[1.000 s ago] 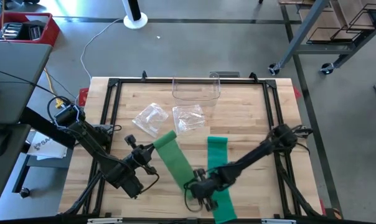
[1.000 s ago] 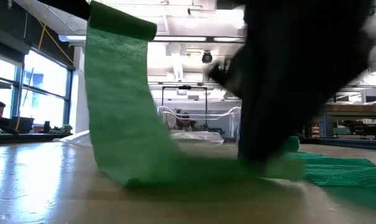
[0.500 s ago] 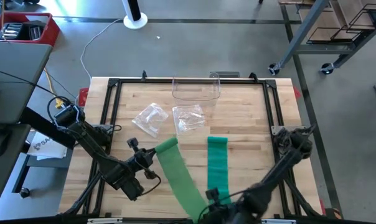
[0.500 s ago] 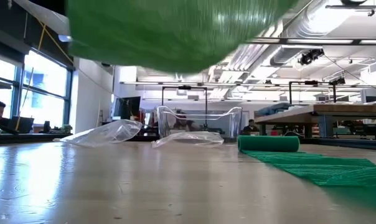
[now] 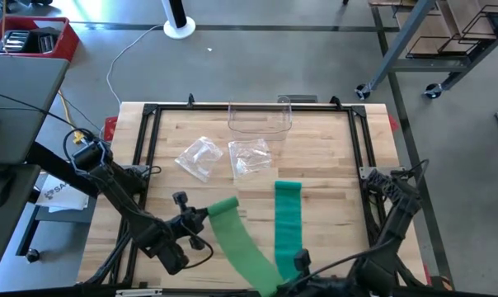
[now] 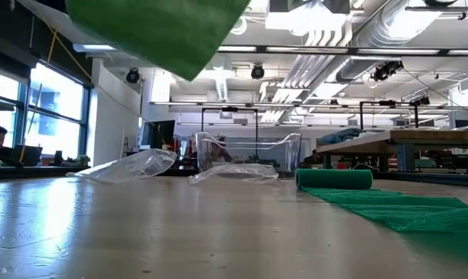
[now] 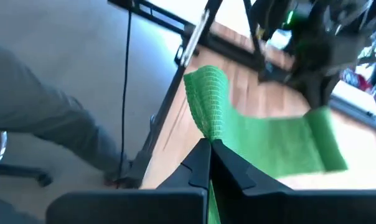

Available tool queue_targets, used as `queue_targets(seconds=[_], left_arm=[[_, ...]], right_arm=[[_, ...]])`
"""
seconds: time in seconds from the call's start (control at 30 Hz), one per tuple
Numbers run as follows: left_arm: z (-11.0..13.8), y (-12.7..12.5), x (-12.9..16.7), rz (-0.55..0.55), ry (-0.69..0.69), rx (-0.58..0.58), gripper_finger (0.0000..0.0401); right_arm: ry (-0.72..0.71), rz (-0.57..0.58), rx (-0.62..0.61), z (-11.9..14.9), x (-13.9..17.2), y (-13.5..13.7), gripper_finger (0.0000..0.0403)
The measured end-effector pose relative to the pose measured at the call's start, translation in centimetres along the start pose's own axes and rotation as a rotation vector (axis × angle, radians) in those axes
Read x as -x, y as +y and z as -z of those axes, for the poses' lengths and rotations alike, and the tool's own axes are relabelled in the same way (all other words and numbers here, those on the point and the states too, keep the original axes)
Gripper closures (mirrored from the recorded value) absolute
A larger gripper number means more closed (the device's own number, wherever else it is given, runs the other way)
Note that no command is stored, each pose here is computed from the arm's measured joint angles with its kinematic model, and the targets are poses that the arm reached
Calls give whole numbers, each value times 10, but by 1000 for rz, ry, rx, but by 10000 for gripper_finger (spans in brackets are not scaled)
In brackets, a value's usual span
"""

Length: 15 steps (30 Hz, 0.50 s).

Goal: Roll bandage
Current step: Roll the green bandage

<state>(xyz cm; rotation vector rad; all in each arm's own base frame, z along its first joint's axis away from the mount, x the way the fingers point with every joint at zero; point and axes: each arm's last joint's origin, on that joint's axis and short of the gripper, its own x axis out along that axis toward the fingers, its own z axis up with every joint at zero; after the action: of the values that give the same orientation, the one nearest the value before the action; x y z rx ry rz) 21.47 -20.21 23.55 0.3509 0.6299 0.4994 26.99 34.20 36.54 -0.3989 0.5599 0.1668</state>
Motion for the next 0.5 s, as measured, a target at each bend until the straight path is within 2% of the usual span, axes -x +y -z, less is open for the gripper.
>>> queue_targets(seconds=[0.23,0.4,0.5], left_arm=[[11,-4,-7,0,38,-26,400],[34,-5,-16,-4,85,17,400],[44,-9,-21,30,104,49,400]], right_arm=[[-107,35,51,-16,32,5,403],[-176,44,80,-23,55,13,403],[-220,71,89,-28,64,16,403]])
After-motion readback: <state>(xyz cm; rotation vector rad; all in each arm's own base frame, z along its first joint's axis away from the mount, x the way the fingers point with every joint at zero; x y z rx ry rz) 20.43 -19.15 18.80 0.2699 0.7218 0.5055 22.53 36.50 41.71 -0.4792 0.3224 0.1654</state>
